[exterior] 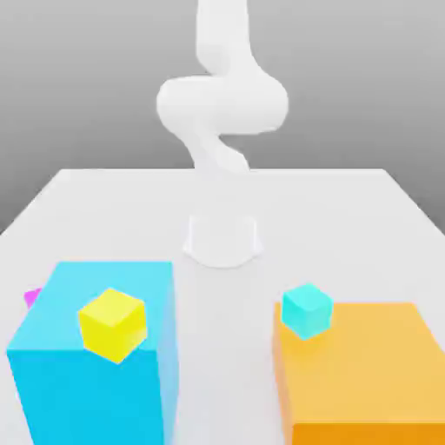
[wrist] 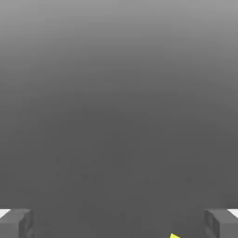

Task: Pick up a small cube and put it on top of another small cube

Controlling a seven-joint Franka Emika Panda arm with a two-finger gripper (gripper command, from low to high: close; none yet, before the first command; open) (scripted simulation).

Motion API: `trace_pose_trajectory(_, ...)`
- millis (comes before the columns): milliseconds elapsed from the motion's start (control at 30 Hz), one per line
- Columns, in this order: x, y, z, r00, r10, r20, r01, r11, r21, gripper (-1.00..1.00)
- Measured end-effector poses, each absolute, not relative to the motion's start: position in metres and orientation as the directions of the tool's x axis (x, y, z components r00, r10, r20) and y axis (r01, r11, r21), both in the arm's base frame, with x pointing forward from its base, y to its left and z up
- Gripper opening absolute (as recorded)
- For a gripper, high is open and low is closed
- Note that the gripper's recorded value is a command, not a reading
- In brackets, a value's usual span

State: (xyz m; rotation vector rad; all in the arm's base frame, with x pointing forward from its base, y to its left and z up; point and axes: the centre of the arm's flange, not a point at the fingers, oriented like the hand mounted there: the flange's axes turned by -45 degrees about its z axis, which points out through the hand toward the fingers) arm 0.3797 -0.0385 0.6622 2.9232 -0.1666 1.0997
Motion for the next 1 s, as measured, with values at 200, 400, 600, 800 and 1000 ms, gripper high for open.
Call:
trace_pose_trajectory(200, 0.416, -0.147, 0.530, 0.810, -0.319, 0.492, -0.342, -0.938, -0.046, 0.00)
trace_pose_trajectory(400, 0.386, -0.245, 0.395, 0.778, -0.546, 0.312, -0.561, -0.826, -0.047, 0.00)
trace_pose_trajectory(600, 0.297, -0.316, 0.268, 0.639, -0.759, 0.122, -0.763, -0.646, -0.027, 0.00)
trace_pose_trajectory(800, 0.236, -0.327, 0.176, 0.540, -0.841, 0.004, -0.841, -0.540, 0.000, 0.00)
trace_pose_trajectory(1000, 0.234, -0.326, 0.136, 0.538, -0.843, 0.001, -0.843, -0.538, 0.001, -1.00)
